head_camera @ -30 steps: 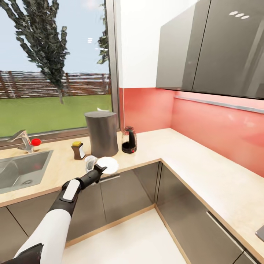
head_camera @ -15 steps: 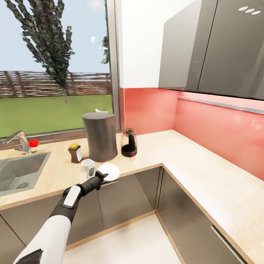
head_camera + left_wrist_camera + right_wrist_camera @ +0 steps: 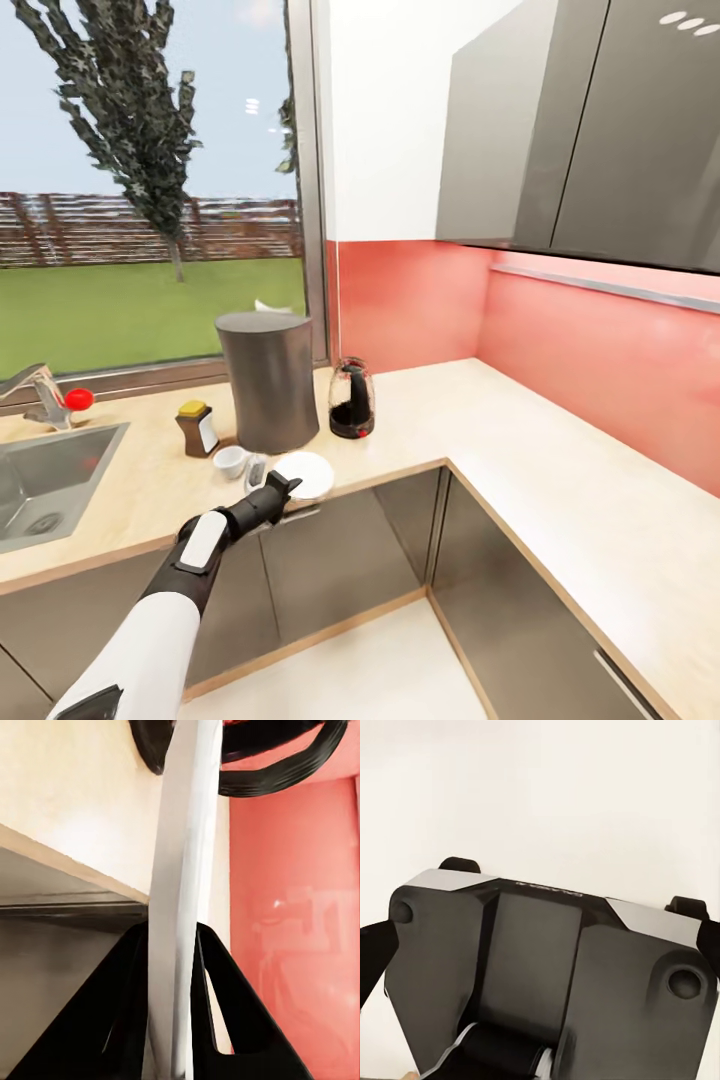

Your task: Set up a coffee station on the kitchen countertop: keep the coffee maker on the countertop, move the bottle of coffee from the kitchen shelf to the counter next to the coffee maker, place a paper coffee filter on top of the coffee maker, put the saucer next to the coffee maker with the coffee cup on the saucer, and place the electric kettle next to the coffee maker.

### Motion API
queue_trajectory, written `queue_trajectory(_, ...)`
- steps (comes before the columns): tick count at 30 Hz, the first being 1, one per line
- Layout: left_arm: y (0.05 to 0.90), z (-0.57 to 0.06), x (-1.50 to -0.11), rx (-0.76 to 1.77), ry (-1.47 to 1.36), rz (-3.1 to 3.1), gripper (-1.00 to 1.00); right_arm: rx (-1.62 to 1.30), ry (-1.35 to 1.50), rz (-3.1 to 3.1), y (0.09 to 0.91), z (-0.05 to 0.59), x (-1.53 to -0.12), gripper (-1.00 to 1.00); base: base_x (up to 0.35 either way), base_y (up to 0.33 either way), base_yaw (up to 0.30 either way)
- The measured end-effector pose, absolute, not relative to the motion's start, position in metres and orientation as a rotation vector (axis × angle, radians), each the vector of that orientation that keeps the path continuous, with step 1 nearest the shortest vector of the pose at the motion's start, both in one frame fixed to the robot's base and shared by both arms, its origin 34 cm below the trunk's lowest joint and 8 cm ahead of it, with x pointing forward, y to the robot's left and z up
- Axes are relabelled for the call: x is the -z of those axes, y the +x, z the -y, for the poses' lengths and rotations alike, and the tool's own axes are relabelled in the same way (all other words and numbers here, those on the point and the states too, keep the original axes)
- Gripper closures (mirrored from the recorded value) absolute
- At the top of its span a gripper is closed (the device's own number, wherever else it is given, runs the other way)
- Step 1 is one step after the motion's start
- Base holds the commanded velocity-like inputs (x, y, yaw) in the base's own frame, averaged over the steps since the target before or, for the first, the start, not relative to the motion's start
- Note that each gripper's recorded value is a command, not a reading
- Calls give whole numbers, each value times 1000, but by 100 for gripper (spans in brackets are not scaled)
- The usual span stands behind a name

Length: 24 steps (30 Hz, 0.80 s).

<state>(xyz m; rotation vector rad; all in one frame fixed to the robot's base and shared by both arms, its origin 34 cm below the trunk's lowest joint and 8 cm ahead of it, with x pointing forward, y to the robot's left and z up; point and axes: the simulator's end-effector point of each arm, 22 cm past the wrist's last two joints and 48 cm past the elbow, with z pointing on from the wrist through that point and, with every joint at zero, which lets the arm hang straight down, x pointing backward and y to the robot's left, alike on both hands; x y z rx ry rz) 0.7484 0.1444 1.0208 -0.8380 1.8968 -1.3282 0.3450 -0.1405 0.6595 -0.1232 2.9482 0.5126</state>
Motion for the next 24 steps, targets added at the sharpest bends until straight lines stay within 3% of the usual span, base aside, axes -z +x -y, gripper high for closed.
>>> queue_trajectory(4,748,-144,-1021,1329,-837,-1898,100,-512,-122,-2949,345,141,-659,-100,272,0,0)
queue_trajectory(12,750,-144,-1024,1360,-868,-1869,100,-512,-122,-2951,344,141,-659,-100,21,0,0)
queue_trajectory(24,738,-130,-999,1376,-908,-1926,100,-511,-120,-2954,342,142,-658,-100,154,-27,0)
